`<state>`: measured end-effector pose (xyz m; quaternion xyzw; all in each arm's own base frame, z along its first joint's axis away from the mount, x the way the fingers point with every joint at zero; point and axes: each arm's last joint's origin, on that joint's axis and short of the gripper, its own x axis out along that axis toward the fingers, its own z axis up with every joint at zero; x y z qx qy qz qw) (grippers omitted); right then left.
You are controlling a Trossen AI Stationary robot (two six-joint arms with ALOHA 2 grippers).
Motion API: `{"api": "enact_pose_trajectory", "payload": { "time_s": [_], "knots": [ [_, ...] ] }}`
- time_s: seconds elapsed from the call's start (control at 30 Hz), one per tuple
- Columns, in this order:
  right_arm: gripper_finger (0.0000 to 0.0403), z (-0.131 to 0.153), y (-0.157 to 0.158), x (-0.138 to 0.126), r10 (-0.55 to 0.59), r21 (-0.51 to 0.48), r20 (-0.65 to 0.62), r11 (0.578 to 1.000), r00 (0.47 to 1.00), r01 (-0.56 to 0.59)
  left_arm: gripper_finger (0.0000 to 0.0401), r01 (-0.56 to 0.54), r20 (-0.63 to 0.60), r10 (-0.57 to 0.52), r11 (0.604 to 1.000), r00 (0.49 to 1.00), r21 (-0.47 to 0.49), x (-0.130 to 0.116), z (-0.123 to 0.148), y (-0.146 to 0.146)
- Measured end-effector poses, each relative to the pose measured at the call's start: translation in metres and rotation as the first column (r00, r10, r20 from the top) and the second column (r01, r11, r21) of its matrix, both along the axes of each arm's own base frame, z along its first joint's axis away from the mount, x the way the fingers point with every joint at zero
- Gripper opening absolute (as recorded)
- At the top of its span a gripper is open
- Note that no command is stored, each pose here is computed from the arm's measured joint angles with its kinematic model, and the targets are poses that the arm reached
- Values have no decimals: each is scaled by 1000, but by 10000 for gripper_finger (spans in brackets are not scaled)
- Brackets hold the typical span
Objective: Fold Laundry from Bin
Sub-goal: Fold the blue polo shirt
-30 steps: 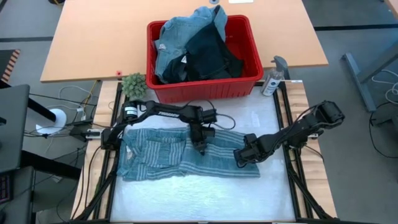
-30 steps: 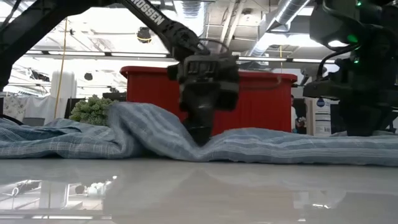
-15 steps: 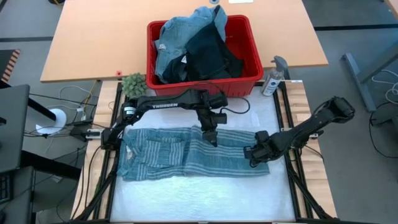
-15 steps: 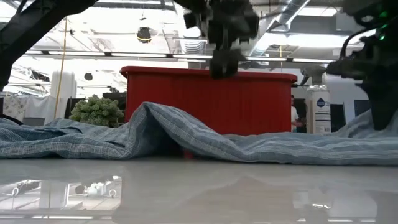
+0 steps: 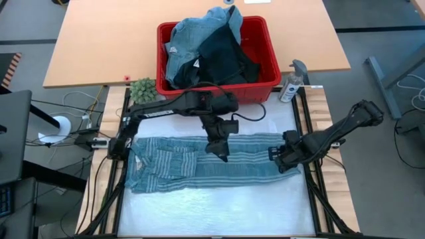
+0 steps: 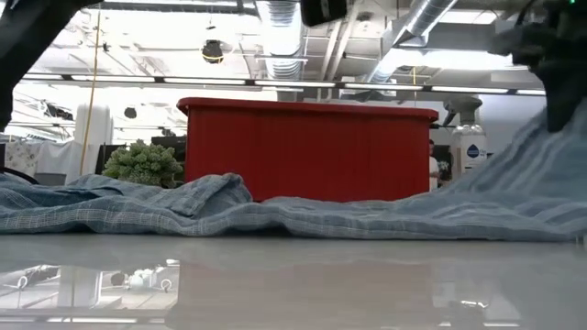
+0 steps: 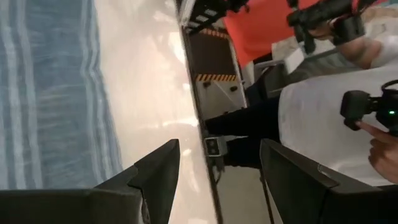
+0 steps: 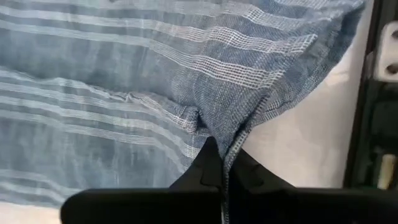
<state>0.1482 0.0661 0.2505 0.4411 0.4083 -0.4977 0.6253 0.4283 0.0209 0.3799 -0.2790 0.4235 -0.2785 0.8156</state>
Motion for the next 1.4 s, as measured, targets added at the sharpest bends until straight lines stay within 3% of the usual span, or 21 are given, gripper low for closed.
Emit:
{"api": "enact_pose_trajectory", "payload": {
  "time_s": [0.3,0.67,1.0,1.2,1.4],
  "knots": [
    [21,30,-2,14,44,-47,108,998,993,-39,215,-80,120,74,995,990,51,-40,55,-10],
    [21,18,-3,78,171,-67,281,985,945,-158,215,-222,242,197,972,950,82,-86,103,-13],
    [21,18,-8,121,248,-101,418,969,874,-226,215,-283,282,248,955,927,93,-110,121,-16],
    [21,31,-15,148,327,-140,403,945,855,-295,215,-286,285,250,954,925,93,-113,123,-19],
    [21,24,-15,183,403,-131,354,915,844,-382,215,-285,278,249,954,928,95,-113,123,-19]
  ]
}}
